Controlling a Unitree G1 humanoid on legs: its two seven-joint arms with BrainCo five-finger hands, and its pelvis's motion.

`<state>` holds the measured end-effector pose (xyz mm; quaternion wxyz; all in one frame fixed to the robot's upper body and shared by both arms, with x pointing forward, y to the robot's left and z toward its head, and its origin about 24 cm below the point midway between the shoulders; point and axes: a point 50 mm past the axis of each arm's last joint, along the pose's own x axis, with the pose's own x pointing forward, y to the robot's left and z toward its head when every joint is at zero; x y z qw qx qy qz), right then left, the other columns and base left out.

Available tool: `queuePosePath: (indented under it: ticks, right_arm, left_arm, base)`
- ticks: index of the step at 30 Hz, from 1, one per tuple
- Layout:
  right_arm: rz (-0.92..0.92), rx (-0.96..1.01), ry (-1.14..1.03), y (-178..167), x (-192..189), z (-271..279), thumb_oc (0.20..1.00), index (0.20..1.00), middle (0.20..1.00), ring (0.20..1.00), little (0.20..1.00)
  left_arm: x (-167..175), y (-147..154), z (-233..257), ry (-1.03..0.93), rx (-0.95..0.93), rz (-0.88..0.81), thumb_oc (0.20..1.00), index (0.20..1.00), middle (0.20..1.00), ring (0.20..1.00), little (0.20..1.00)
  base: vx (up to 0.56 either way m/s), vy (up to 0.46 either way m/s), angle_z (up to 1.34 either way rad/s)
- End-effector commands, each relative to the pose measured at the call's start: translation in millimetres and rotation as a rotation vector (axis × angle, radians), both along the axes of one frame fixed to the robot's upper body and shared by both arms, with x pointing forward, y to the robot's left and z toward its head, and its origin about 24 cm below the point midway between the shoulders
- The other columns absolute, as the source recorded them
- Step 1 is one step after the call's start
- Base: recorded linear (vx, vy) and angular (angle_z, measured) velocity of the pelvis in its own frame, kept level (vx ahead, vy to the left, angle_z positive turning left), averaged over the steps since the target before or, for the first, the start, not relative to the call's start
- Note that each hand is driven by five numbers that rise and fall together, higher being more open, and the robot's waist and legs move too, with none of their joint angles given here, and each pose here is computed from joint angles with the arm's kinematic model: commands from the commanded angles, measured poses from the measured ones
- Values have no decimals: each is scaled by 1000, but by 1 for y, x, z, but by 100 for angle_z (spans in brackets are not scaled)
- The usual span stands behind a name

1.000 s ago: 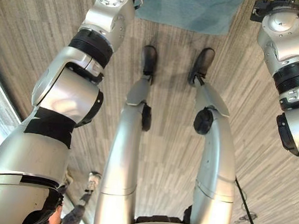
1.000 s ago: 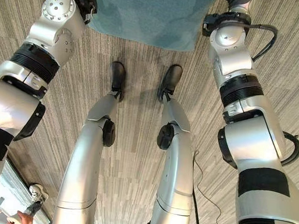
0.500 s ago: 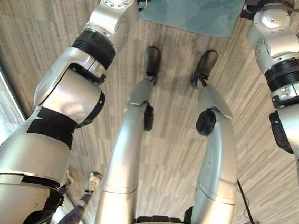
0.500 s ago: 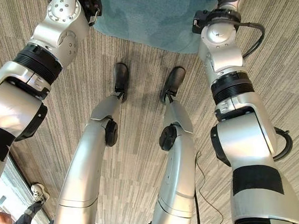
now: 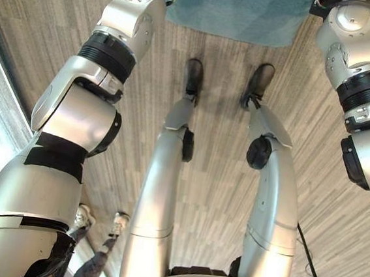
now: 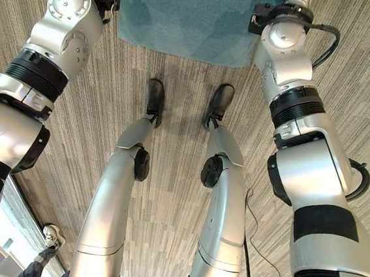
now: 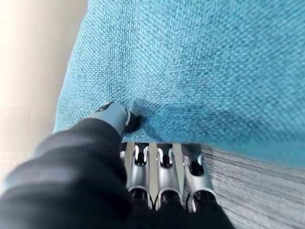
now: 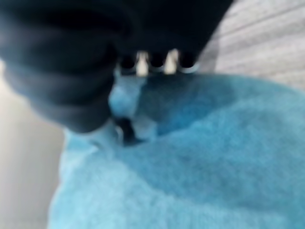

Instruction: Pick up all the scattered cushions and arrange them neatly on the sofa.

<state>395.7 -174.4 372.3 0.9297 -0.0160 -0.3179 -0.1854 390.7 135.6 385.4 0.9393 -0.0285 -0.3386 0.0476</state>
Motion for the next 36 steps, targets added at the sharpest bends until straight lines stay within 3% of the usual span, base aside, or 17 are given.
queuePosePath:
  ticks: [1,19,28,36]
  right_arm:
    - [190,-43,-11,52,3,-32,200,200,200,200,200]
    - [312,-4,70,46,-25,-148,200,200,200,200,200]
    - [369,96,238,37,-65,-236,200,200,200,200,200]
    - [346,86,324,22,-85,-267,200,200,200,200,200]
  left_arm:
    - [5,-10,-53,21,-99,-117,200,200,200,200,200]
    - [-28,-35,-177,177,-190,-288,200,200,200,200,200]
    - [-61,-29,-255,354,-227,-306,200,200,200,200,200]
    - [-79,-10,-284,420,-222,-256,200,200,200,200,200]
  base:
    - [-27,-6,12]
    - [-55,-46,-2]
    - [-2,-136,-8]
    - [2,-43,-12]
